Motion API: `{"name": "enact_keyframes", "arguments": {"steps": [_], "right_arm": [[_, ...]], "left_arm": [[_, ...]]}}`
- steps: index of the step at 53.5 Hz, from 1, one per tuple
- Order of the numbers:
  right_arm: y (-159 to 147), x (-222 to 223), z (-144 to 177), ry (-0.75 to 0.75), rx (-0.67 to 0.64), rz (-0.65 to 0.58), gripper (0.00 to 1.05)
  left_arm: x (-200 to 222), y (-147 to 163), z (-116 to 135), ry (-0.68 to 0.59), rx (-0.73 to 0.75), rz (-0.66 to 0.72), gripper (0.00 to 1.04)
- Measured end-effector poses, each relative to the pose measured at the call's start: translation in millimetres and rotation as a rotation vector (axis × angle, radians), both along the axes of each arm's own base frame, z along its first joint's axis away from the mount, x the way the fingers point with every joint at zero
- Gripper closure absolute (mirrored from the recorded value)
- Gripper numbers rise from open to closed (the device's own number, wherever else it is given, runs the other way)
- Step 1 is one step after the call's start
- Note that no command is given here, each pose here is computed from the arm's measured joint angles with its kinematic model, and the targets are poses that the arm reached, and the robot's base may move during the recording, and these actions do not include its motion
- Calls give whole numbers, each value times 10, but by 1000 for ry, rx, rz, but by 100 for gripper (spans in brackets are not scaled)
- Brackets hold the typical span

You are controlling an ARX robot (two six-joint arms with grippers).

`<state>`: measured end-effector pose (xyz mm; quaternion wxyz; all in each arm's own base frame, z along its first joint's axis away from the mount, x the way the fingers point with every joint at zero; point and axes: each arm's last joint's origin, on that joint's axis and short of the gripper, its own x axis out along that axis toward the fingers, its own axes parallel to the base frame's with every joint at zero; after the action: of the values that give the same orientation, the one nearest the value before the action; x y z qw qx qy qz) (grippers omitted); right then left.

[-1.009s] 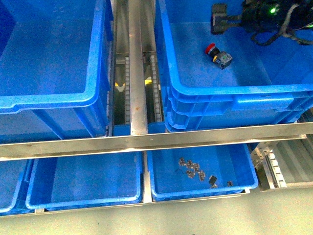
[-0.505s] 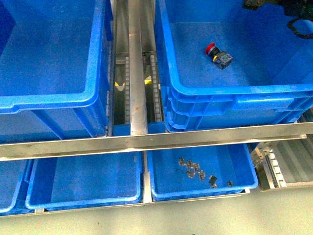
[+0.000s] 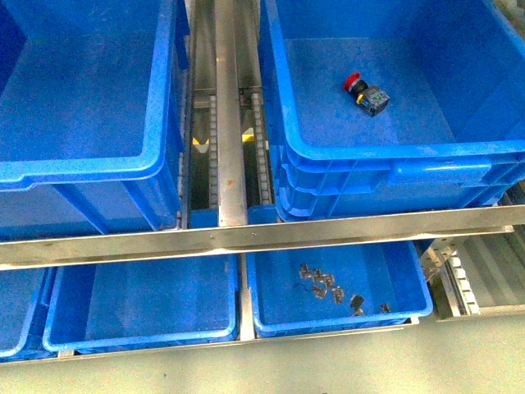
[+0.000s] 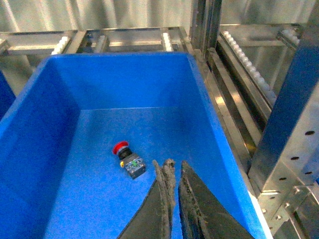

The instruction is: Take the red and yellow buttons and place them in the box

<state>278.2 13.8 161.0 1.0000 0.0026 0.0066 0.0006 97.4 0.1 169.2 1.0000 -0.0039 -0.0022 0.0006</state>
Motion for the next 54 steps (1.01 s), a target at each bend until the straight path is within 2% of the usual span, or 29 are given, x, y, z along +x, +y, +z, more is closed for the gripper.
{"name": "enact_keyframes", "arguments": {"steps": [11,23,54], "right_arm": [[-131,-385,5,-3,0,-2,101],[-138,-721,0,3,0,-4,101],[-138,-1256,12,3,0,-3,101]], "left_arm": [[0,0,0,0,0,0,102],[0,0,0,0,0,0,102],[0,0,0,0,0,0,102]]}}
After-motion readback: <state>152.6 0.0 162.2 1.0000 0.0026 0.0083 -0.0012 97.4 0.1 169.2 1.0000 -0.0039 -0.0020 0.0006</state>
